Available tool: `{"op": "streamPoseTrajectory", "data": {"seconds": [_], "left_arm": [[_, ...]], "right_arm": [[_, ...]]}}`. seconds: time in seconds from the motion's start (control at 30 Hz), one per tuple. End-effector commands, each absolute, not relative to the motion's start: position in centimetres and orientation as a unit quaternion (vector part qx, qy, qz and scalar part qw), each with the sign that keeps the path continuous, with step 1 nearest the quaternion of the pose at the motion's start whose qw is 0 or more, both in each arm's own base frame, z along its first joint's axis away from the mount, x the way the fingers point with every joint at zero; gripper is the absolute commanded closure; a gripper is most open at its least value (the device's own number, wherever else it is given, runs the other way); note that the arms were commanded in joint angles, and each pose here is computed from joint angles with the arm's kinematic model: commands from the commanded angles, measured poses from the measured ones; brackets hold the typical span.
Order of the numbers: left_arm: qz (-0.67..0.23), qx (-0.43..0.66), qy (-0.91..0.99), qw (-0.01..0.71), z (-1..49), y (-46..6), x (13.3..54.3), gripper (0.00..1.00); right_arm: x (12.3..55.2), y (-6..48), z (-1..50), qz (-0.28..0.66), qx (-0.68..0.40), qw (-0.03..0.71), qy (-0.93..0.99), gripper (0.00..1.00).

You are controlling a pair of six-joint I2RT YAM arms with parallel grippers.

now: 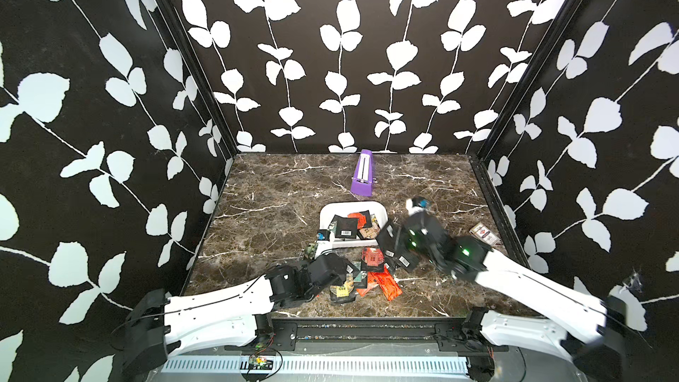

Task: Put the tea bags into the storage box
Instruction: Pick up the tea bag from the center of the board, then place the tea bag in the storage box.

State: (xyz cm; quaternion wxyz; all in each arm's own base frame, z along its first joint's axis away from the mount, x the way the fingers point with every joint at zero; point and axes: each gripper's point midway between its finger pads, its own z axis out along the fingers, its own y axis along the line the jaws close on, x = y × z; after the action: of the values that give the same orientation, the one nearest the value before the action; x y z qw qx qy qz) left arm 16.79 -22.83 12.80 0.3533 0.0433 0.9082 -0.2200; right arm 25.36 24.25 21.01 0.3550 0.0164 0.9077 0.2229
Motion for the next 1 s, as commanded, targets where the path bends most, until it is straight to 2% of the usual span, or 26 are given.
{"op": "streamPoseTrajectory", "data": {"seconds": [0.0,0.2,0.33,0.37,0.4,0.43,0.47,0.53,0.6,0.7,0.8,0.97], "left_arm": [[-0.213,0.022,0.908,0.361,11.9,-21.3,16.9,0.45],[-0.224,0.011,0.907,0.355,11.2,-20.9,16.6,0.44],[-0.238,0.011,0.906,0.35,10.9,-21.3,16.4,0.42],[-0.243,0.013,0.905,0.348,10.9,-21.5,16.3,0.42],[-0.249,0.014,0.905,0.346,10.8,-21.7,16.2,0.42],[-0.253,0.017,0.904,0.343,10.8,-22.0,16.2,0.42],[-0.26,0.022,0.903,0.341,10.9,-22.3,16.1,0.41],[-0.271,0.031,0.902,0.336,11.1,-23.0,15.9,0.41],[-0.286,0.038,0.9,0.328,11.3,-23.7,15.7,0.4],[-0.318,0.051,0.894,0.312,11.7,-25.4,15.1,0.4],[-0.341,0.059,0.889,0.3,11.9,-26.9,14.9,0.4],[-0.352,0.076,0.894,0.266,10.8,-29.5,14.2,0.43]], "right_arm": [[28.6,28.3,23.2,0.273,-0.022,0.36,0.892,1.0],[33.1,31.7,21.1,0.28,-0.017,0.333,0.9,1.0],[35.1,31.9,18.7,0.263,0.0,0.325,0.909,1.0],[35.6,31.5,18.1,0.253,0.005,0.323,0.912,0.97],[36.0,31.0,17.5,0.245,0.01,0.32,0.915,0.91],[36.3,30.4,16.9,0.235,0.014,0.317,0.919,0.8],[36.5,29.7,16.6,0.222,0.015,0.317,0.922,0.65],[36.5,27.6,16.3,0.186,0.016,0.319,0.929,0.48],[35.7,25.6,16.9,0.157,0.008,0.329,0.931,0.44],[33.3,22.6,18.6,0.137,-0.004,0.348,0.927,0.47],[29.7,20.2,18.6,0.15,-0.002,0.343,0.927,0.62],[23.1,18.9,15.3,0.199,0.006,0.307,0.931,0.79]]}}
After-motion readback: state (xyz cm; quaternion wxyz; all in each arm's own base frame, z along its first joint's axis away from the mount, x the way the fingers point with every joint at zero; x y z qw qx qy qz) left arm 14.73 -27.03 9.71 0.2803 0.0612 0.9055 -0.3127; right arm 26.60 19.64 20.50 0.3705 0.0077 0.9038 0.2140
